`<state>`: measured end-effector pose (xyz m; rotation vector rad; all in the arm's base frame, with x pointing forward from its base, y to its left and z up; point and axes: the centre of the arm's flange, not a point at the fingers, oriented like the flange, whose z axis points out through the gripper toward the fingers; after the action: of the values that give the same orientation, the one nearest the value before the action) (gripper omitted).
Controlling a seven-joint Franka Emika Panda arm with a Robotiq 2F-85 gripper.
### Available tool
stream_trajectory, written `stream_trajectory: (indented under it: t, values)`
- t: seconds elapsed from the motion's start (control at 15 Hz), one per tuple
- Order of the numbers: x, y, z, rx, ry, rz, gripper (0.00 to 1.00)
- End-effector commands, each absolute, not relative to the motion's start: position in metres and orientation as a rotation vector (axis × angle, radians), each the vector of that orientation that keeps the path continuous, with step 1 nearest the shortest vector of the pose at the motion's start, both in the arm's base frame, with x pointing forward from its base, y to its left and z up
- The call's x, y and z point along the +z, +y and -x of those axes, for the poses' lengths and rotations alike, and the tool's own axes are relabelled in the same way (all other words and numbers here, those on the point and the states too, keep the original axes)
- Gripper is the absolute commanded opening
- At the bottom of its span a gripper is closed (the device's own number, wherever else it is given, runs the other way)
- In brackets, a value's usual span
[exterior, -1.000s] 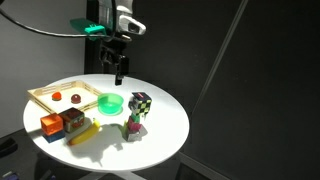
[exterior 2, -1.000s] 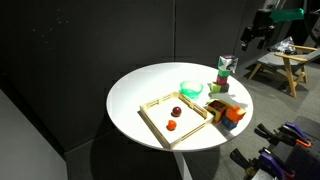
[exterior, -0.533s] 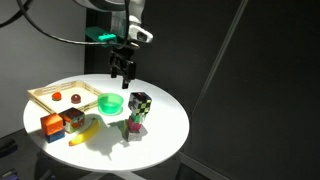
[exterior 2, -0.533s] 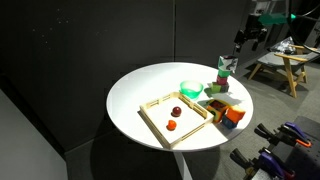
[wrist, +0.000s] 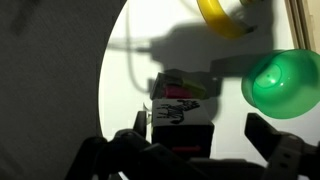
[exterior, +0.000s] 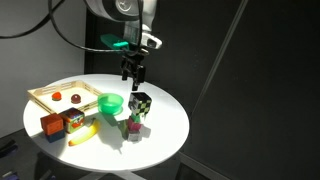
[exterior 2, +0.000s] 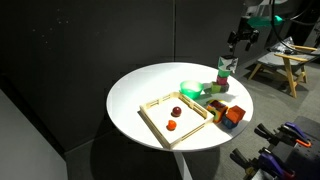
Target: Remove the block with a red number on top from the stack and put it on the table
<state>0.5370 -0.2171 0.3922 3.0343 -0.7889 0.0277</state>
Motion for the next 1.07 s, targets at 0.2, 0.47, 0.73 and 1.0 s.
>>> stream_trajectory:
  t: [0.2, 0.47, 0.73, 1.0]
  values:
    - [0.388, -0.236, -0.577, 0.038, -0.889, -2.984, 1.00]
    - [0.380, -0.241, -0.590, 0.044, -0.904, -2.967, 1.00]
    - [0.370, -0.247, -0.599, 0.037, -0.914, -2.953, 1.00]
    - [0.360, -0.250, -0.604, 0.027, -0.907, -2.948, 1.00]
